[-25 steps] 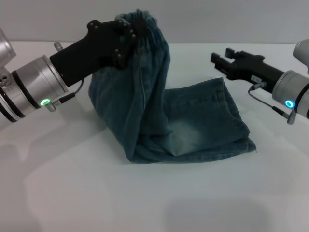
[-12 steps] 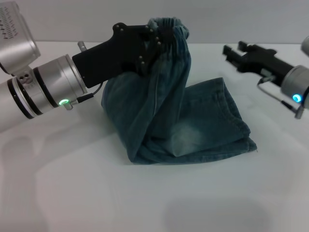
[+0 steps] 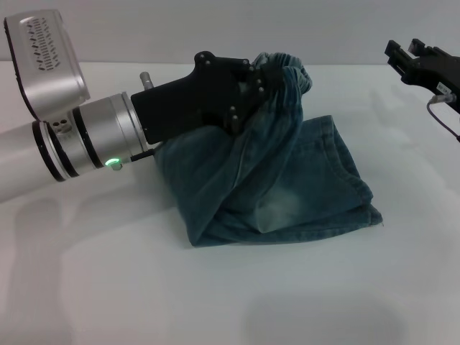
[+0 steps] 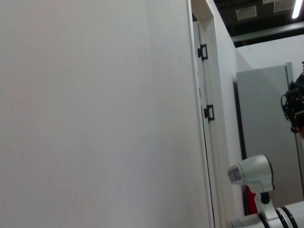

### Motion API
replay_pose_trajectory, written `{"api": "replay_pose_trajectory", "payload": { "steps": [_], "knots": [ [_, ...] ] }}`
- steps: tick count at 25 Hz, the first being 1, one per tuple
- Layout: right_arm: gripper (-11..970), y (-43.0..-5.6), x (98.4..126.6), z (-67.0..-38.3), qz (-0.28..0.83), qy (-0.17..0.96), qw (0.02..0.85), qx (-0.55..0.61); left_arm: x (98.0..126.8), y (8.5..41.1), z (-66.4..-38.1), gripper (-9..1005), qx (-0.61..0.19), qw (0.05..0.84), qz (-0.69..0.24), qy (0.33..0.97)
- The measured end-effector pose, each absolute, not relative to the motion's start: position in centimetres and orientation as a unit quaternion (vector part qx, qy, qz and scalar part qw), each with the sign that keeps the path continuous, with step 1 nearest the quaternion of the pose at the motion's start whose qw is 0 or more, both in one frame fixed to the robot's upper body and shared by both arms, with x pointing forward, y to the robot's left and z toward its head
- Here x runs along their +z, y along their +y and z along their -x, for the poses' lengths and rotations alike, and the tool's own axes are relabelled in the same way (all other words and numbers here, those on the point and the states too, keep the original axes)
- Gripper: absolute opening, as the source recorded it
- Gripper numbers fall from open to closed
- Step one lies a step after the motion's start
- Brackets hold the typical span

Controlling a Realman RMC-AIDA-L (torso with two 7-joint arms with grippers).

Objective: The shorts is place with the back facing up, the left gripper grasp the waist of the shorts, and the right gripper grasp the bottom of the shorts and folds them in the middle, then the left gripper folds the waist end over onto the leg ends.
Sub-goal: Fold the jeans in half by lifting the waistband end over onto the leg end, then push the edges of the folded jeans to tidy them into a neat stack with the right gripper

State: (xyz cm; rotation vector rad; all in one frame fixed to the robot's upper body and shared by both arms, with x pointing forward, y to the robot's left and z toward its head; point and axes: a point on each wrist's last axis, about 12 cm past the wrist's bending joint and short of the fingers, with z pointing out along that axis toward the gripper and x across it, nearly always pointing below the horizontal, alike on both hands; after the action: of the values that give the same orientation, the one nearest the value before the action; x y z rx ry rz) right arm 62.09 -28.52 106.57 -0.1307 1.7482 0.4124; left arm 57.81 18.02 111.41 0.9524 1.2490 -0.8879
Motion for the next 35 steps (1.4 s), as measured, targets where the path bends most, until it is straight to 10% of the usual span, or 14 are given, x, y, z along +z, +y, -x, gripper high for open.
{"api": "replay_pose_trajectory", "payload": {
  "steps": [16,25,35],
  "knots": [
    [468,-28.0,106.4,-62.0,0.064,0.76,0.62,0.184,111.8,18.3,-57.0,254,-0.396,0.664,-0.371,0.515],
    [468,-24.9,108.7,-62.5,0.19,0.718,0.628,0.23,110.4,24.6,-55.2,704,-0.294,0.772,-0.219,0.52],
    [467,-18.1,113.3,-60.5,0.45,0.64,0.5,0.371,108.0,31.6,-50.2,826,-0.208,0.82,-0.059,0.53]
  ]
}}
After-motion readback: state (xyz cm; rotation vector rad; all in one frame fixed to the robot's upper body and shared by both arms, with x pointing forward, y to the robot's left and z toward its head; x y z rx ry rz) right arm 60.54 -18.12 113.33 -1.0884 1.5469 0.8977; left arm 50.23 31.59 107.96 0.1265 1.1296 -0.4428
